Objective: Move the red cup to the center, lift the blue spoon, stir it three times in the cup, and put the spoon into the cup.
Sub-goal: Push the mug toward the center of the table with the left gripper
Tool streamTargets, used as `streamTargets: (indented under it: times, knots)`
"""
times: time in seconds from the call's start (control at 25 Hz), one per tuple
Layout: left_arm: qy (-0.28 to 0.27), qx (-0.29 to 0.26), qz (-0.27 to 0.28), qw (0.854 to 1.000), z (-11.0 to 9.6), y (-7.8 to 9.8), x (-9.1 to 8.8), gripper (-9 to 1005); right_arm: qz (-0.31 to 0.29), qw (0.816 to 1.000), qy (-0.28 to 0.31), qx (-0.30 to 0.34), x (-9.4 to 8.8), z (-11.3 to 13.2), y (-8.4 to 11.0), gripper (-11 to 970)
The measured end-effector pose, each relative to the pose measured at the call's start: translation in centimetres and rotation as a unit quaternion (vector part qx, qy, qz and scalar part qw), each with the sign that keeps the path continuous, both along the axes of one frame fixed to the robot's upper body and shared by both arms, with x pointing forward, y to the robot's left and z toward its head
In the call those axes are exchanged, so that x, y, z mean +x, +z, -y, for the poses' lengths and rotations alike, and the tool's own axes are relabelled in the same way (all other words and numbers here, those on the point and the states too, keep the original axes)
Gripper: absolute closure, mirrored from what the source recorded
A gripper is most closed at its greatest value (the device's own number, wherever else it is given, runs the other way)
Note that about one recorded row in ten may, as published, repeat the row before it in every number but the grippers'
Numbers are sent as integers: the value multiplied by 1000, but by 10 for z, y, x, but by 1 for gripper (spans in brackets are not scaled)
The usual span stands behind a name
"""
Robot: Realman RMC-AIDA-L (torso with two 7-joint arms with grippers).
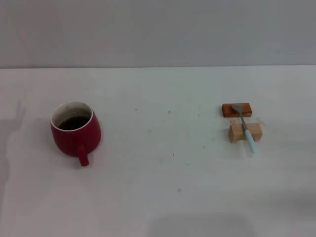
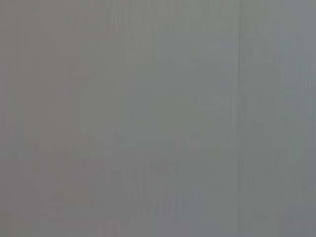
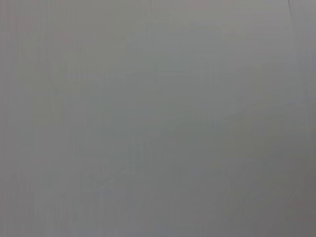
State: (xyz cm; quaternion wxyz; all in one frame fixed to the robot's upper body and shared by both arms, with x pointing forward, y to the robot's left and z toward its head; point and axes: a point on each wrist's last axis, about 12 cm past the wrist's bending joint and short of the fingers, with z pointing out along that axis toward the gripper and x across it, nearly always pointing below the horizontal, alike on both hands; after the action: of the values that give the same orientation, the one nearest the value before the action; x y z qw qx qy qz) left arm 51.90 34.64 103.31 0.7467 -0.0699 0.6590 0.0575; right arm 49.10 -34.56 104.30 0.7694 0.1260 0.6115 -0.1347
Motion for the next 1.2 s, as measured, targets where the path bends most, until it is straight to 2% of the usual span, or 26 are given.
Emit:
streamTargets:
  times: [1.2]
  knots:
    - [-2,1,-1,1000,0,0,0,219,5,1000,0,1,1,-2,2,126]
